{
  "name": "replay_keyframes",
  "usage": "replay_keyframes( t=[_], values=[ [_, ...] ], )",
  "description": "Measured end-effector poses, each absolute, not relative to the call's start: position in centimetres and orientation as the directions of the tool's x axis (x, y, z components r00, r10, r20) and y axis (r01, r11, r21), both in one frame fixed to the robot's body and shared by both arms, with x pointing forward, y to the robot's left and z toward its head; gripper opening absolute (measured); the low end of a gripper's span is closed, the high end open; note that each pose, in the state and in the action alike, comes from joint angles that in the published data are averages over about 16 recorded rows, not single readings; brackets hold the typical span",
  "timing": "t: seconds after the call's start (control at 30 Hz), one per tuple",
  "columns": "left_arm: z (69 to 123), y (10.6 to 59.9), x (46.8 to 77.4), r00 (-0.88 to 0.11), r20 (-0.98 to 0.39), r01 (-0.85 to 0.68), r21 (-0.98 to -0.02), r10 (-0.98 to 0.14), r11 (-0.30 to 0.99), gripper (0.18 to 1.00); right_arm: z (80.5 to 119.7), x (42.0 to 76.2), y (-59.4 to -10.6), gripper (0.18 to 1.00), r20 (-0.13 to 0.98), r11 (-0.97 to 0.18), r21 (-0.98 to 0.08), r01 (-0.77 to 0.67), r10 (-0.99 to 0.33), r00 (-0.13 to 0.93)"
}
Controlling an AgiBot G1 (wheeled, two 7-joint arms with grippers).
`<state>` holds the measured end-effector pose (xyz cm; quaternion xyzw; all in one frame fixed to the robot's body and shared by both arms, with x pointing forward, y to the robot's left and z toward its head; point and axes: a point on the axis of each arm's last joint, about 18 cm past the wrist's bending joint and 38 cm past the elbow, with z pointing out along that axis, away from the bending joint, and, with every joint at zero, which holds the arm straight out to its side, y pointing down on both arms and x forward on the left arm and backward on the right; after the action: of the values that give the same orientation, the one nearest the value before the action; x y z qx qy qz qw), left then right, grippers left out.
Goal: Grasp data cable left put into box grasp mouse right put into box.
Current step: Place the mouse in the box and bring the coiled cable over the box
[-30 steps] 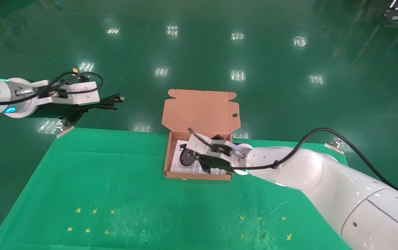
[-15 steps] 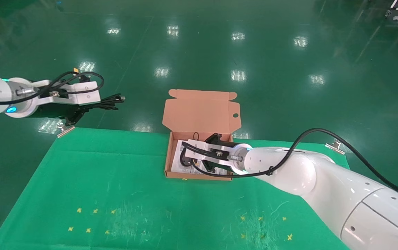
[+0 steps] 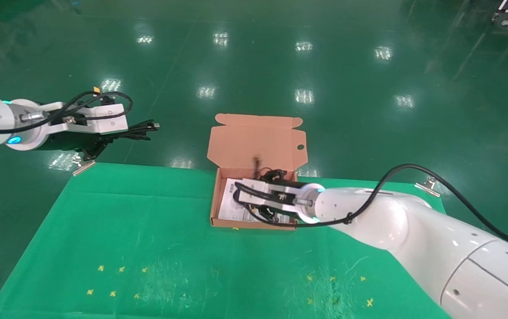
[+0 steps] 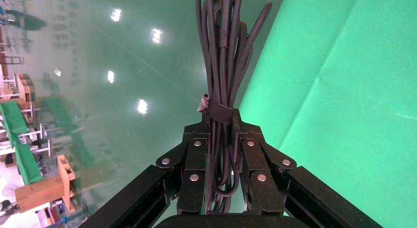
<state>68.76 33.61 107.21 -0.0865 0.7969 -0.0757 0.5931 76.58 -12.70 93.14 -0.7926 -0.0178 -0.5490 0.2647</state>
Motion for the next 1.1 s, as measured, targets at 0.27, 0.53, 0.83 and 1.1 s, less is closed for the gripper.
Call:
replay_keyframes(
  t=[0.27,0.53,0.83,1.1],
  values=[
    [106.8,32.2,68.9,-0.289,-0.932,-0.006,-0.228,-0.22,0.974,0.256,96.6,76.3,-13.2,0.634,0.86,-0.816,-0.475,0.329,-0.352,0.37],
    [105.2,27.8,69.9,-0.301,-0.937,0.112,-0.218,-0.176,0.97,0.256,100.8,75.6,-17.5,0.813,0.833,-0.772,-0.546,0.326,-0.458,0.311],
    [101.7,20.5,72.1,-0.297,-0.95,0.265,-0.182,-0.099,0.947,0.256,103.8,72.6,-26.0,0.935,0.81,-0.75,-0.586,0.308,-0.538,0.232],
    [98.1,15.1,74.3,-0.287,-0.956,0.348,-0.16,-0.058,0.924,0.256,105.0,67.7,-31.5,0.988,0.794,-0.732,-0.608,0.308,-0.575,0.199]
  ],
)
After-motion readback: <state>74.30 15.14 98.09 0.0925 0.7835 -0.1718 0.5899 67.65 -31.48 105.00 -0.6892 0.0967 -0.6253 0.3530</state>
